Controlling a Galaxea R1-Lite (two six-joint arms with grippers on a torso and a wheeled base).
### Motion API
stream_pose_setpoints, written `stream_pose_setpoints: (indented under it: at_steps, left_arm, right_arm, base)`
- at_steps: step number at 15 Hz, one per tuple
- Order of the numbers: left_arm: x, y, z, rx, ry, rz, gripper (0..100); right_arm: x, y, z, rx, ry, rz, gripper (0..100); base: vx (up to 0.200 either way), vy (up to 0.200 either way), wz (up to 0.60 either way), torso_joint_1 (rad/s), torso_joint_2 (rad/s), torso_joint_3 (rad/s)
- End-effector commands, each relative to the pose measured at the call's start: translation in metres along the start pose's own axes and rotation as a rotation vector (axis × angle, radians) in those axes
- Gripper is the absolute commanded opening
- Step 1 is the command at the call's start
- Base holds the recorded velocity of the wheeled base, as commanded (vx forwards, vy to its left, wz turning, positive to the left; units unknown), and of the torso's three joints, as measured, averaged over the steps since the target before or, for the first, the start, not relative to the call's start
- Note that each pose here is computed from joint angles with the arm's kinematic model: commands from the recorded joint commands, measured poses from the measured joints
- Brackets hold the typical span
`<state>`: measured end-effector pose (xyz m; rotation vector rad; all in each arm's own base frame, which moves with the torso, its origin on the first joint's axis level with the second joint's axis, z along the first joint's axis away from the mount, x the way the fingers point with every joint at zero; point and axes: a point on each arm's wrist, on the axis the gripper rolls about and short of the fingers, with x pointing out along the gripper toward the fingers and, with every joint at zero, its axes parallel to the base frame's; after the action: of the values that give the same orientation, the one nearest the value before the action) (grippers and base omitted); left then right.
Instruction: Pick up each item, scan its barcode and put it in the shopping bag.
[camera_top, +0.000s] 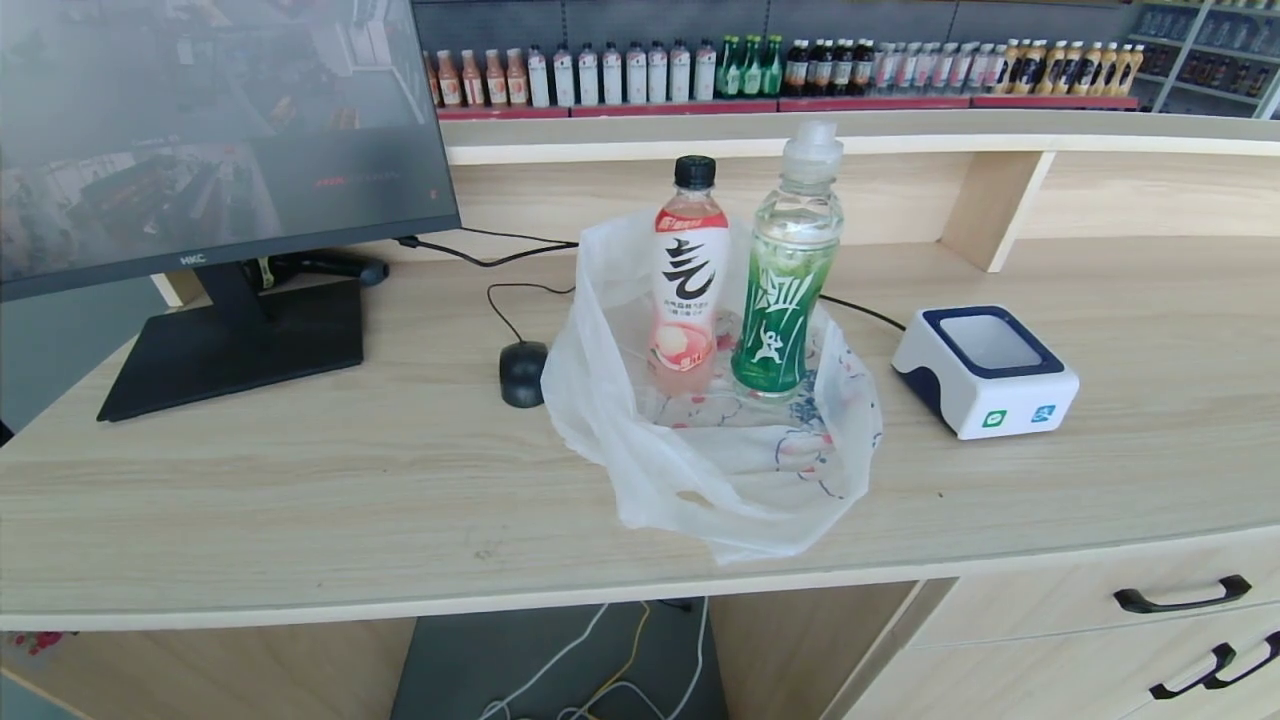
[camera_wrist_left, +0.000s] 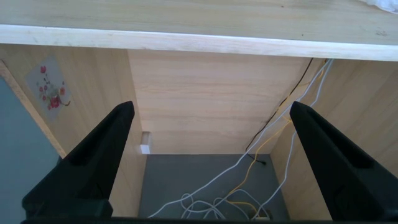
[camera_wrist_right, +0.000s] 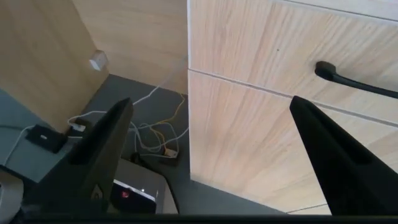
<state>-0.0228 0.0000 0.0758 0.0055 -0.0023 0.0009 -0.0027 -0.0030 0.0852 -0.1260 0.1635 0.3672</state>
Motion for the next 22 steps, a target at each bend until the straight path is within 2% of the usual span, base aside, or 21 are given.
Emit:
stream_pose_setpoints:
  at_steps: [1,2,4,5,7,8,10,12,15,20,22]
  left_arm:
    - [0.0,0.0,0.0,-0.001,-0.001,0.002,100]
    - [0.0,0.0,0.0,-0.001,-0.001,0.001,100]
    - [0.0,0.0,0.0,-0.001,-0.001,-0.001,100]
    - [0.0,0.0,0.0,-0.001,-0.001,0.001,100]
    - [0.0,0.0,0.0,0.001,-0.001,0.001,100]
    - [0.0,0.0,0.0,0.001,-0.001,0.002,100]
    - [0.0,0.0,0.0,-0.001,-0.001,0.001,100]
    - [0.0,0.0,0.0,-0.001,-0.001,0.002,100]
    - [0.0,0.0,0.0,-0.001,-0.001,0.002,100]
    - [0.0,0.0,0.0,-0.002,-0.001,0.002,100]
    - [0.0,0.0,0.0,-0.001,-0.001,0.001,100]
  right_arm:
    - [-0.01,0.0,-0.004,0.004,-0.083,0.036,100]
    - [-0.008,0.001,-0.006,0.007,-0.054,0.018,100]
    - [-0.006,0.003,-0.007,0.027,-0.016,-0.109,100]
    - [-0.006,0.004,-0.007,0.051,-0.01,-0.248,100]
    - [-0.008,0.007,-0.008,0.079,-0.029,-0.404,100]
    - [-0.009,0.008,-0.008,0.093,-0.04,-0.429,100]
    - [-0.014,0.009,-0.011,0.08,-0.123,-0.371,100]
    - [-0.016,0.01,-0.012,0.109,-0.159,-0.382,100]
    - [-0.016,0.011,-0.011,0.114,-0.162,-0.373,100]
    - [-0.016,0.011,-0.012,0.118,-0.162,-0.362,100]
    - [-0.016,0.011,-0.012,0.115,-0.162,-0.362,100]
  base:
    - [0.0,0.0,0.0,0.0,0.0,0.0]
    - [0.0,0.0,0.0,0.0,0.0,0.0]
    - [0.0,0.0,0.0,0.0,0.0,0.0]
    - [0.0,0.0,0.0,0.0,0.0,0.0]
    - [0.0,0.0,0.0,0.0,0.0,0.0]
    - [0.0,0.0,0.0,0.0,0.0,0.0]
    - [0.0,0.0,0.0,0.0,0.0,0.0]
    - [0.0,0.0,0.0,0.0,0.0,0.0]
    - [0.0,0.0,0.0,0.0,0.0,0.0]
    - [-0.2,0.0,0.0,0.007,0.0,0.003]
    - [0.0,0.0,0.0,0.0,0.0,0.0]
